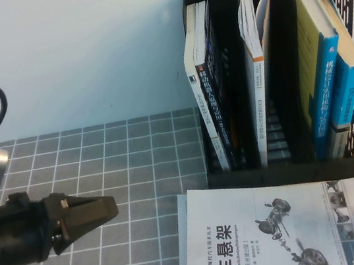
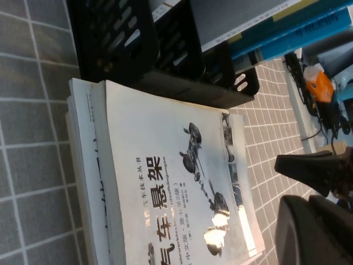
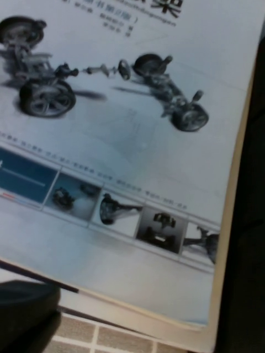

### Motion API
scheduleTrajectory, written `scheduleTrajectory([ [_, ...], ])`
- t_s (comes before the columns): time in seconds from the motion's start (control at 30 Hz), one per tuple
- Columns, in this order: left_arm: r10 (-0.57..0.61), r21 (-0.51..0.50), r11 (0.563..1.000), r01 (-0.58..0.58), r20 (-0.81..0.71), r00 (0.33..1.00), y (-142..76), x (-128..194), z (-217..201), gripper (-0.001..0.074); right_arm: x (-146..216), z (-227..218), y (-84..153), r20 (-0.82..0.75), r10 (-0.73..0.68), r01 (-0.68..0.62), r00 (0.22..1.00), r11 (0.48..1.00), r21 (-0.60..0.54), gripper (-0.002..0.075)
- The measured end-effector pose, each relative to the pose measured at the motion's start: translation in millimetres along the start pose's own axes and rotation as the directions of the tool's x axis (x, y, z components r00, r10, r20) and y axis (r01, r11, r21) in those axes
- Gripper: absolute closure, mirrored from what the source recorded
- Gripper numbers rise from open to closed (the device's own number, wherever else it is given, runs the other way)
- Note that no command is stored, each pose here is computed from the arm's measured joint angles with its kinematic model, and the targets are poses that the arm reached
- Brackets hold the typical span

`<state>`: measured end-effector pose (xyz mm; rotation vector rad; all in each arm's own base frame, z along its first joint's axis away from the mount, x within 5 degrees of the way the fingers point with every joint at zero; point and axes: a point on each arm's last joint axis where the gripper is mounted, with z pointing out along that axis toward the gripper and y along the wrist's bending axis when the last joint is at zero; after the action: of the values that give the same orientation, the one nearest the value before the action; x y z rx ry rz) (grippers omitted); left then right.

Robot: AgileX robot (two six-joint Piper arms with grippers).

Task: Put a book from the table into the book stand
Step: Push book with right arm

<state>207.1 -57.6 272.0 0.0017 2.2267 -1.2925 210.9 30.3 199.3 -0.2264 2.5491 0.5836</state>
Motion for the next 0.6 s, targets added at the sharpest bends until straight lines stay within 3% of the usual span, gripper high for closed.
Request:
scheduleTrajectory([
  [0.13, -0.018, -0.012, 1.000, 0.018, 0.021, 1.000, 4, -3, 5, 0.0738, 2, 12, -7, -0.047, 0.012, -0.012, 0.999, 1.000, 0.001, 0.0729],
  [0.33, 0.011, -0.109, 0.994, 0.003, 0.122, 0.992, 0, -6, 16, 0.0738, 5, 21, -4, -0.084, -0.020, 0.018, 0.996, 1.000, -0.019, 0.0728],
  [0.6, 0.044, -0.114, 0.993, -0.029, 0.129, 0.991, -11, 0, 29, 0.0738, 5, 31, -4, -0.104, -0.028, 0.028, 0.994, 1.000, -0.007, 0.0728],
])
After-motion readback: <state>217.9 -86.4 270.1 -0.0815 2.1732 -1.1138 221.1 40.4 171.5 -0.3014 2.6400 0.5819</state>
